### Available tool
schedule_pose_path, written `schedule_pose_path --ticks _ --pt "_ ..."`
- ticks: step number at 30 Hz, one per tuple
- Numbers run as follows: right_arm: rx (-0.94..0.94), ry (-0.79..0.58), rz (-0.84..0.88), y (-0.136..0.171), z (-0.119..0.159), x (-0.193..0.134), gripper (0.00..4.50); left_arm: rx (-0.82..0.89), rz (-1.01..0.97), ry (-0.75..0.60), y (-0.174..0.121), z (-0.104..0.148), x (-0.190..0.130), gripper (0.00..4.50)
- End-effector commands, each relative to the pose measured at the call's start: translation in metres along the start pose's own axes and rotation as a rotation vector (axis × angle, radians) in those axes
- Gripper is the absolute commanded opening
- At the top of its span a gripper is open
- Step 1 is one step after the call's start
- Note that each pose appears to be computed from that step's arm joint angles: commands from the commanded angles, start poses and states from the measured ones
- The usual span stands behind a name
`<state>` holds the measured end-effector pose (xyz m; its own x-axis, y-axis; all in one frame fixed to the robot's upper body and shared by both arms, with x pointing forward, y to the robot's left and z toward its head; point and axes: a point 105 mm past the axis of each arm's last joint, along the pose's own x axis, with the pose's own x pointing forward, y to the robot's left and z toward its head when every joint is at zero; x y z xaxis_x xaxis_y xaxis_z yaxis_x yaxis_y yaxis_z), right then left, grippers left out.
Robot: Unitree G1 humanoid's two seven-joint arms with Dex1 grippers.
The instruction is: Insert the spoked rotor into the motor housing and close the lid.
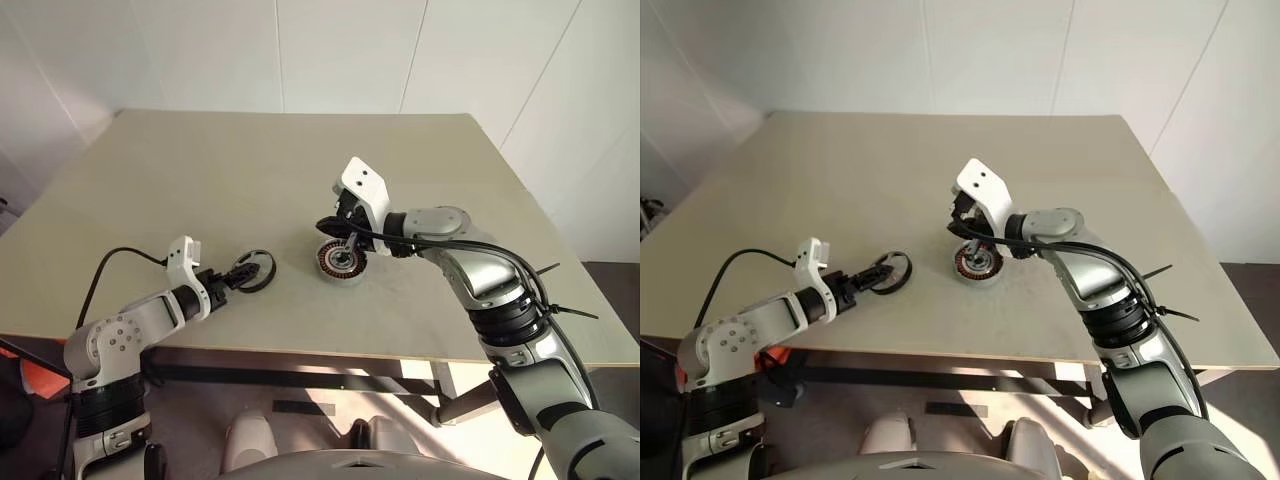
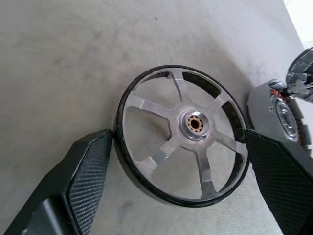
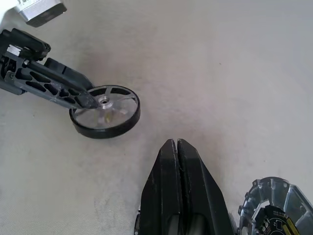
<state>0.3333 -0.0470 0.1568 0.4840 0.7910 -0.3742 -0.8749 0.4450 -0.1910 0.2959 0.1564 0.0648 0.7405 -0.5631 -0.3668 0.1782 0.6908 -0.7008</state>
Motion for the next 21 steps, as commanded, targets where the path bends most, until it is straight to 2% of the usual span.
schedule_pose_path --ticks 1,10,13,17,21 --pt "-0.035 -0.04 -0.014 -0.002 0.015 -0.003 0.01 -0.038 -0.076 -0.02 -0.015 0.008 0.004 4.5" --pt "-0.033 -0.037 -0.034 -0.006 0.014 -0.004 0.01 -0.088 -0.069 -0.062 -0.015 0.014 0.007 4.5" --pt "-0.031 -0.036 -0.042 -0.008 0.013 -0.004 0.0 -0.105 -0.055 -0.071 -0.011 0.013 0.006 3.93" --pt "-0.03 -0.038 -0.046 -0.009 0.014 -0.003 0.0 -0.117 -0.034 -0.054 -0.006 0.008 0.007 2.63" --pt "-0.032 -0.038 -0.05 -0.011 0.014 -0.003 0.0 -0.128 -0.04 -0.057 -0.006 0.008 0.008 2.63"
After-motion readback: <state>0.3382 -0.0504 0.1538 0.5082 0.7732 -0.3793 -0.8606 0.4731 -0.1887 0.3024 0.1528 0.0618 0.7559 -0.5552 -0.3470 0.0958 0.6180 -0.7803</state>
